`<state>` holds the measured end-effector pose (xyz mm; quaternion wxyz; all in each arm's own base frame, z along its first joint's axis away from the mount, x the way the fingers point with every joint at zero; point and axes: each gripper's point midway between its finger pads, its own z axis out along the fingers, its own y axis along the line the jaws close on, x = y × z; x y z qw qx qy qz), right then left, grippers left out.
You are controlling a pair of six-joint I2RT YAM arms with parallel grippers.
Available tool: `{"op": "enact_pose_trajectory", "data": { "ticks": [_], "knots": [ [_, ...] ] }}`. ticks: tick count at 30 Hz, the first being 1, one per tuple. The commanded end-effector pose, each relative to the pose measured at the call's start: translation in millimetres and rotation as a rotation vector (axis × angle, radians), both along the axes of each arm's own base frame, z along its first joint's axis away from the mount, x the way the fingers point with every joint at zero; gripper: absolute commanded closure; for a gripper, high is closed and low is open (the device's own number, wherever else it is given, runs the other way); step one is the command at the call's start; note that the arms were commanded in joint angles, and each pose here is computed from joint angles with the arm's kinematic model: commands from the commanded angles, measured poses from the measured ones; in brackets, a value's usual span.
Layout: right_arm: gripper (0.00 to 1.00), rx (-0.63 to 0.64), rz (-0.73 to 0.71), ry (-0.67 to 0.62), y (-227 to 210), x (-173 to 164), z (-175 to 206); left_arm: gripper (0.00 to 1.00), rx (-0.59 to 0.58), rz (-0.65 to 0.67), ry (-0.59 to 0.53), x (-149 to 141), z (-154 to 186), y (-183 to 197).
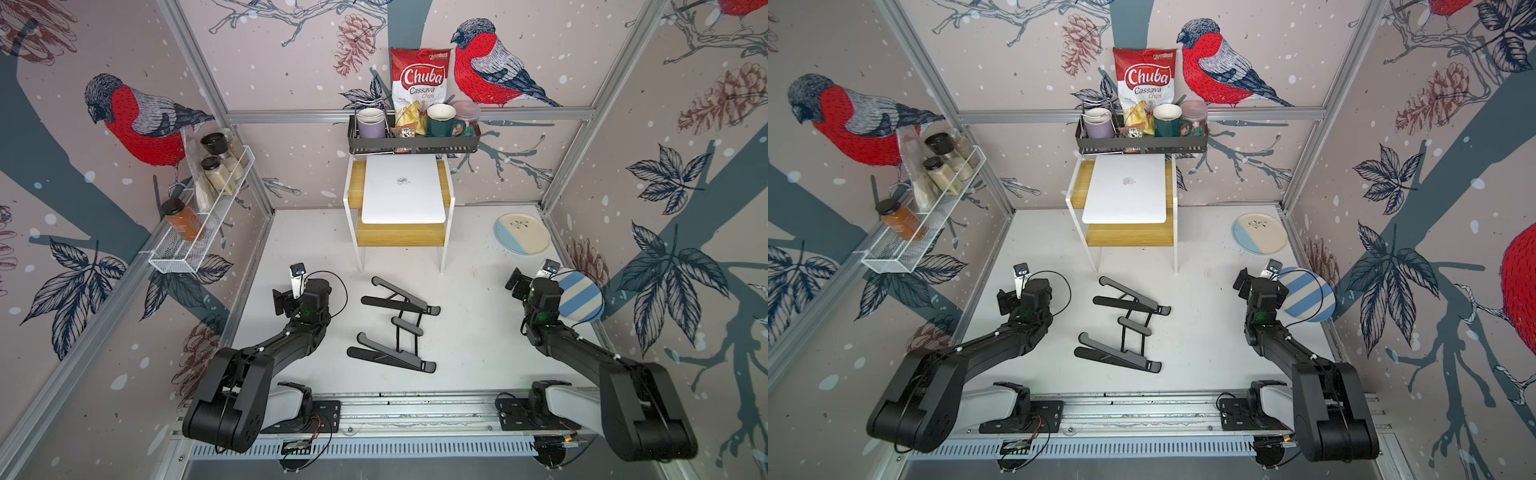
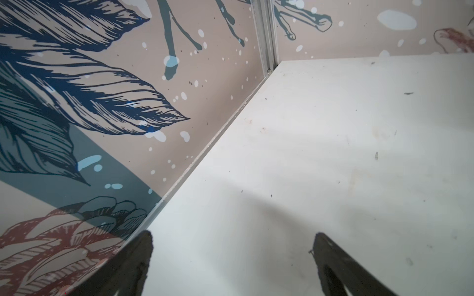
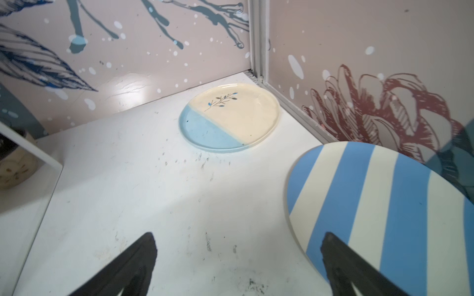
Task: Close the laptop lid and set it aside
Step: Reset both arms
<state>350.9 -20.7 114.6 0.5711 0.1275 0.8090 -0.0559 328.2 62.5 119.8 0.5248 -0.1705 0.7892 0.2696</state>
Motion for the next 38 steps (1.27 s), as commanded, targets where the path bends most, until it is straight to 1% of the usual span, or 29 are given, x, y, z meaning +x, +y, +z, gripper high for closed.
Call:
{"op": "enact_pose_trajectory", "data": {
  "ticks": [1, 4, 6, 7, 8, 9, 11, 13, 15, 18, 20, 22, 24, 38],
  "knots": [
    [0.00, -0.082, 0.100, -0.052, 17.2, 17.1, 15.0, 0.04, -0.053, -0.111, -0.070, 23.7, 9.9, -11.8],
    [0.00, -0.111, 0.151, -0.043, 24.0, 21.4, 7.5, 0.04, -0.069, -0.174, -0.103, 33.8, 10.6, -17.5],
    [0.00, -0.109, 0.131, -0.056, 18.7, 22.5, 0.1, 0.04, -0.067, -0.196, -0.102, 37.0, 7.3, -18.3],
    [0.00, -0.096, 0.108, -0.061, 13.5, 23.9, -4.9, 0.04, -0.076, -0.206, -0.108, 38.5, -0.4, -17.6],
    [0.00, -0.083, 0.094, -0.065, 10.2, 25.8, -8.9, 0.04, -0.086, -0.227, -0.136, 42.4, -4.1, -18.6],
    [0.00, -0.082, 0.085, -0.078, 7.7, 28.4, -9.3, 0.04, -0.091, -0.260, -0.132, 43.3, -13.7, -22.6],
    [0.00, -0.082, 0.091, -0.083, 9.3, 38.0, -3.4, 0.04, -0.085, -0.296, -0.154, 48.0, -15.2, -26.9],
    [0.00, -0.060, 0.119, 0.013, 11.1, 36.8, -19.9, 0.04, -0.115, -0.269, -0.088, 47.6, -20.8, -22.3],
    [0.00, -0.054, 0.110, -0.018, 8.0, 39.0, -15.5, 0.04, -0.104, -0.246, -0.083, 56.1, -21.3, -18.0],
    [0.00, -0.039, 0.115, 0.005, 7.2, 39.3, -18.2, 0.04, -0.121, -0.236, -0.061, 55.0, -22.6, -16.0],
    [0.00, -0.039, 0.115, -0.004, 6.7, 40.0, -15.9, 0.04, -0.113, -0.243, -0.083, 56.0, -21.4, -16.6],
    [0.00, -0.040, 0.112, 0.000, 6.1, 39.2, -17.0, 0.04, -0.120, -0.238, -0.071, 55.0, -22.3, -16.3],
    [0.00, -0.044, 0.113, -0.001, 7.1, 39.2, -16.3, 0.03, -0.113, -0.244, -0.084, 55.3, -21.1, -16.9],
    [0.00, -0.045, 0.113, 0.000, 7.6, 38.8, -16.5, 0.03, -0.113, -0.245, -0.078, 55.3, -21.8, -17.2]
  ]
}}
